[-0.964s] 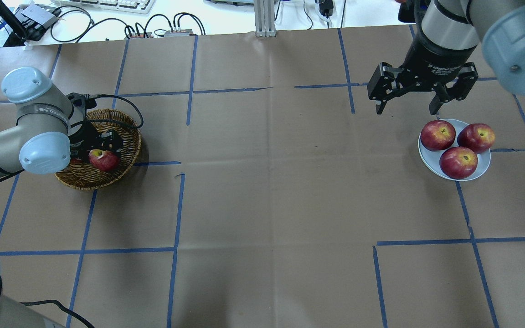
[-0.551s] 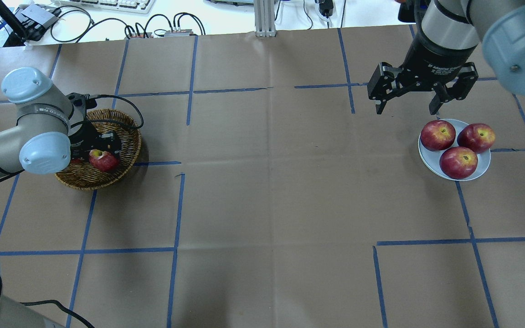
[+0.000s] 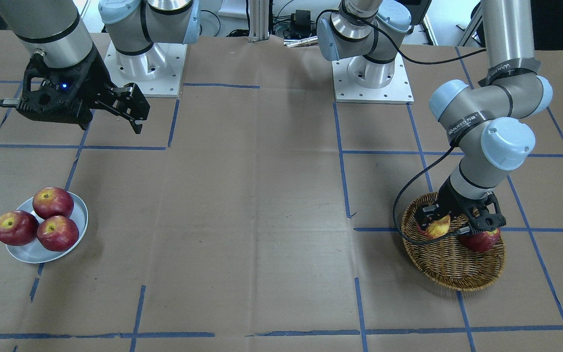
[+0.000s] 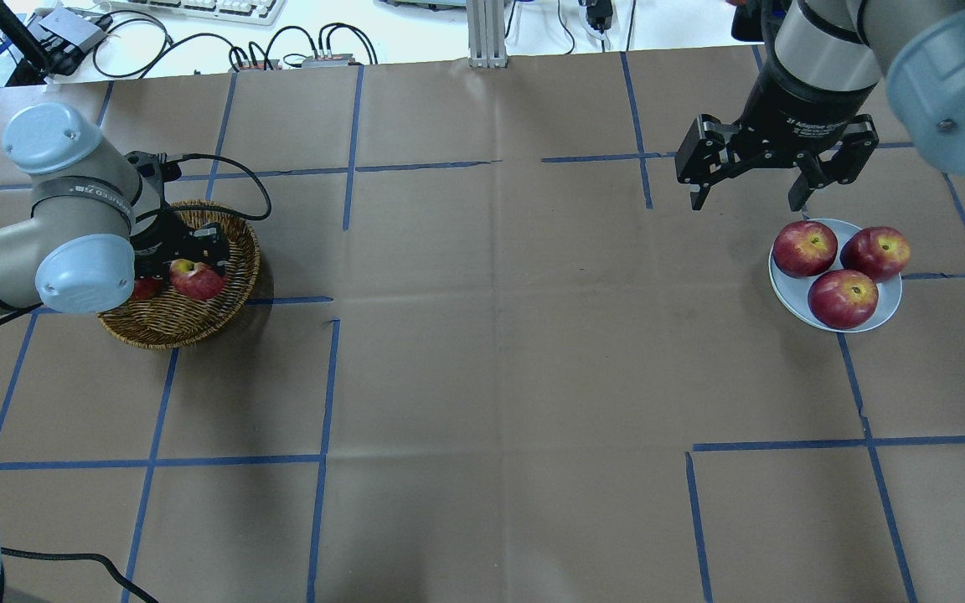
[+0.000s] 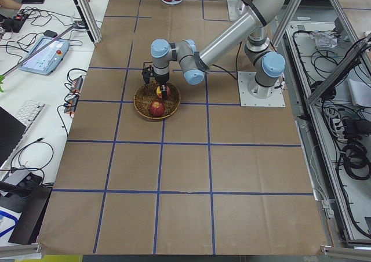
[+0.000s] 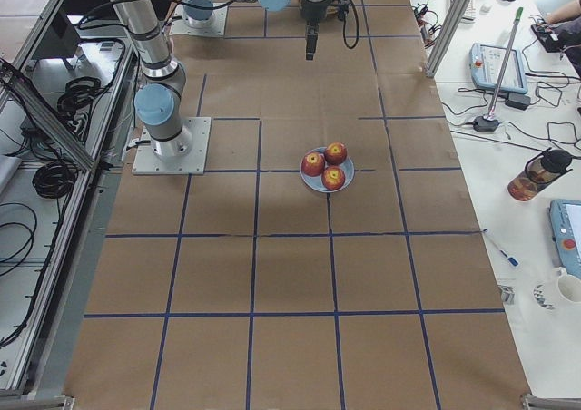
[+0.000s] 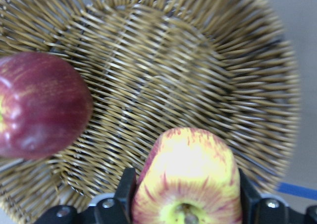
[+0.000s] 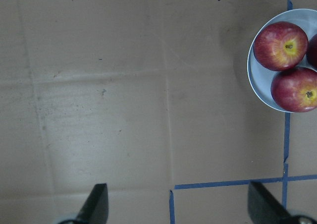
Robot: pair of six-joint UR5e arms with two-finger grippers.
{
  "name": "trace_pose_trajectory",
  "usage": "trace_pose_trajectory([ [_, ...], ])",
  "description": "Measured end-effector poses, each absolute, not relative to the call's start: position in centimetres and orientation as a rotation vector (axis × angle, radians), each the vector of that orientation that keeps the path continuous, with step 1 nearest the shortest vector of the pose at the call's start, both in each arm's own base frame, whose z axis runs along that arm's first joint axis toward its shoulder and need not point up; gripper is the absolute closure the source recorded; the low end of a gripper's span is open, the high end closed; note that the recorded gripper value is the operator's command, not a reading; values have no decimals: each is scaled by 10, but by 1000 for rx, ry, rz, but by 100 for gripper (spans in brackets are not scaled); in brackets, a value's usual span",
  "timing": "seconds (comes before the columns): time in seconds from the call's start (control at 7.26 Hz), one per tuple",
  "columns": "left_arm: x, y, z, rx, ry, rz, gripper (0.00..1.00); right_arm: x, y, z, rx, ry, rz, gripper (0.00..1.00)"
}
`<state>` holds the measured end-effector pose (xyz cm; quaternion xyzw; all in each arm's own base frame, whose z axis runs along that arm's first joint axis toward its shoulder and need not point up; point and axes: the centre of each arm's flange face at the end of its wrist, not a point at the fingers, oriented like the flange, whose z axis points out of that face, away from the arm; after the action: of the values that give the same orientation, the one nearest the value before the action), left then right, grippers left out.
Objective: Transfer apple from basket to plate
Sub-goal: 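Carry the striped apple with the left gripper toward the table center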
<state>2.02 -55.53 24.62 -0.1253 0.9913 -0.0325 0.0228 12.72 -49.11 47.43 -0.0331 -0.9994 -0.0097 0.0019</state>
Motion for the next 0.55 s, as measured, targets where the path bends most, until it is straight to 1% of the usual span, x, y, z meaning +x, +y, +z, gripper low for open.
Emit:
trace_pose_trajectory([
  [0.28, -67, -543, 271, -481, 3066, -106, 31, 127, -491, 474, -104, -3136, -31, 0],
  [0.55, -153, -533, 276, -556, 3067, -120, 31, 127, -491, 474, -106, -3135, -33, 0],
])
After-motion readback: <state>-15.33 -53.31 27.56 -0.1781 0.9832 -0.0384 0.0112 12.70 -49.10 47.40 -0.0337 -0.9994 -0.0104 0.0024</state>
